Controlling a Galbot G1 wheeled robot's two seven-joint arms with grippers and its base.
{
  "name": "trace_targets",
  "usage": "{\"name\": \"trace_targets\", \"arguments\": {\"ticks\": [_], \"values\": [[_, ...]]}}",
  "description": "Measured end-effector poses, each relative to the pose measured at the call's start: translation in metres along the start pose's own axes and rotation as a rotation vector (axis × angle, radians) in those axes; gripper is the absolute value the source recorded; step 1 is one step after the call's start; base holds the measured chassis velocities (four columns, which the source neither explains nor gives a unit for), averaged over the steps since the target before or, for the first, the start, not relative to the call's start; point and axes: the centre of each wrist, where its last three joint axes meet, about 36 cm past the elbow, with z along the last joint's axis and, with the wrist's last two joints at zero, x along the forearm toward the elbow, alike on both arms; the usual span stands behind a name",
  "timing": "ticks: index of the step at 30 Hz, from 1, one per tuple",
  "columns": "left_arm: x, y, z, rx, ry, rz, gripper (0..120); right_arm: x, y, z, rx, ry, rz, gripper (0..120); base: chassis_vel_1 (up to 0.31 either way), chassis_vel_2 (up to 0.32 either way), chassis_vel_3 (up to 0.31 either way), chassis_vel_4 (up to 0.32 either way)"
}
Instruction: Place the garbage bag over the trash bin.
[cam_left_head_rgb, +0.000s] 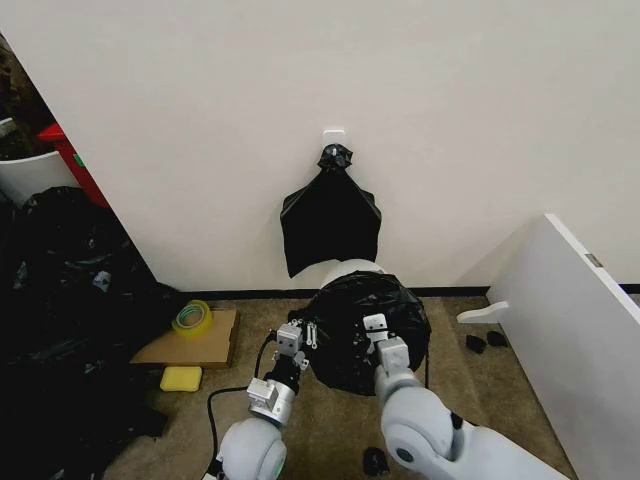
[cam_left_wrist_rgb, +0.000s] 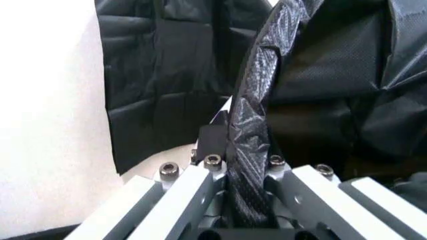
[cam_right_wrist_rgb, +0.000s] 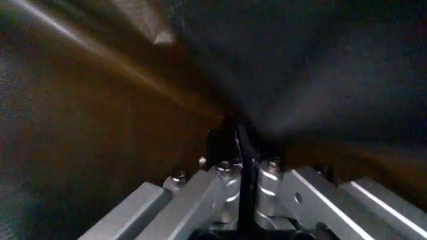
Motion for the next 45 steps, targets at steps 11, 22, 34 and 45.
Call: {"name": "trace_targets", "arguments": {"ticks": [11,22,34,45], "values": [[0.015,0.003,-0.006,-0.030,-0.003,0.008,0,-0.035,-0.007,-0.009,0.001,-0.031,0.036,0,0.000,0.000,0.000,0.000],[0.015,0.013,-0.006,-0.061,-0.022,0.008,0,-0.006,-0.011,0.009,-0.094,-0.080,-0.094,0,0.000,0.000,0.000,0.000],[0.012,0.020,-0.006,-0.105,-0.057,0.029,0,0.017,-0.008,0.010,-0.111,0.155,-0.101,0,0.000,0.000,0.000,0.000],[0.021,0.021,-0.010,-0.126,-0.063,0.046,0,-0.023,-0.010,0.030,0.034,0.049,-0.017,0,0.000,0.000,0.000,0.000]]}}
